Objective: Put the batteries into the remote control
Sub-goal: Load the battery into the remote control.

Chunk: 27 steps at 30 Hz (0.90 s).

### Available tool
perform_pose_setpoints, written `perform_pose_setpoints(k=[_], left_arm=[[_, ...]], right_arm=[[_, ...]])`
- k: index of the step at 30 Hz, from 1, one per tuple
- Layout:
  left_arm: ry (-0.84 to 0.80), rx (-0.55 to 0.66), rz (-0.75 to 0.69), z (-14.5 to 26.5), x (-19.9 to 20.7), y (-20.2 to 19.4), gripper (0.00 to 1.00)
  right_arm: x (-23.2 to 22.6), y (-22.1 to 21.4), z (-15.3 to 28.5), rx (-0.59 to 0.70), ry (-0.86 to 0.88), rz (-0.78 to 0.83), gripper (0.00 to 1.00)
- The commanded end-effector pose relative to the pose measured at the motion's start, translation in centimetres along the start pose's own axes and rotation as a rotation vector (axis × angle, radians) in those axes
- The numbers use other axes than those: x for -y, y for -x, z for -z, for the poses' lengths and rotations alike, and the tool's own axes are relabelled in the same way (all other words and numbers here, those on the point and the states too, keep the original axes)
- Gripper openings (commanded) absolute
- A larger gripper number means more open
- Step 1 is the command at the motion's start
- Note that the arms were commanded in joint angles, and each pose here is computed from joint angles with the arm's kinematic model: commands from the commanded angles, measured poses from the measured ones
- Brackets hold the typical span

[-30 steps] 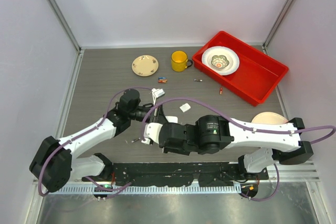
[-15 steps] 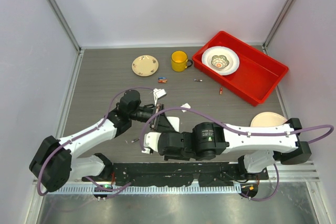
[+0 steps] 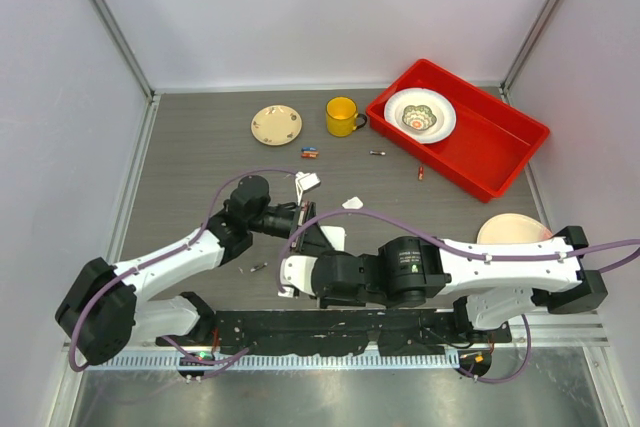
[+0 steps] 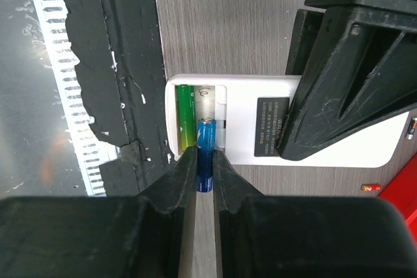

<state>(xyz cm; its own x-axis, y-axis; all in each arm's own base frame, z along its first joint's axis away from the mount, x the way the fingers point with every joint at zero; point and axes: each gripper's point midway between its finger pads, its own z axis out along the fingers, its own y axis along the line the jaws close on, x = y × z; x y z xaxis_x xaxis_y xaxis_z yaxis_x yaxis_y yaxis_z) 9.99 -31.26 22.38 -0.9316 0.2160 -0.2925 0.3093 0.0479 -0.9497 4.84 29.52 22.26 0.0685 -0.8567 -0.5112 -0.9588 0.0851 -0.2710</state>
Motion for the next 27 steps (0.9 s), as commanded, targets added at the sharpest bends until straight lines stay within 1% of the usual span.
perform_pose_setpoints(k=[1, 12, 18, 22, 27], left_arm=[[-0.057, 0.007, -0.067, 0.1, 2.0, 0.1, 0.0], [-0.05, 0.022, -0.053, 0.0, 1.7, 0.4, 0.0], [-0.064, 0.029, -0.066, 0.0, 2.4, 0.6, 0.0], [-0.081, 0.029, -0.068, -0.3, 3.0, 0.6, 0.0], [-0.081, 0.036, -0.071, -0.4, 3.0, 0.7, 0.0]], right_arm=[[0.2, 1.3, -0.2, 0.024, -0.005, 0.025, 0.01], [0.0, 1.3, -0.5, -0.012, -0.002, 0.025, 0.01], [0.0, 1.1, -1.2, -0.029, -0.017, 0.029, 0.01], [0.1, 1.3, -2.0, -0.023, -0.032, 0.033, 0.01], [0.4, 2.6, -2.2, 0.027, -0.051, 0.025, 0.01]])
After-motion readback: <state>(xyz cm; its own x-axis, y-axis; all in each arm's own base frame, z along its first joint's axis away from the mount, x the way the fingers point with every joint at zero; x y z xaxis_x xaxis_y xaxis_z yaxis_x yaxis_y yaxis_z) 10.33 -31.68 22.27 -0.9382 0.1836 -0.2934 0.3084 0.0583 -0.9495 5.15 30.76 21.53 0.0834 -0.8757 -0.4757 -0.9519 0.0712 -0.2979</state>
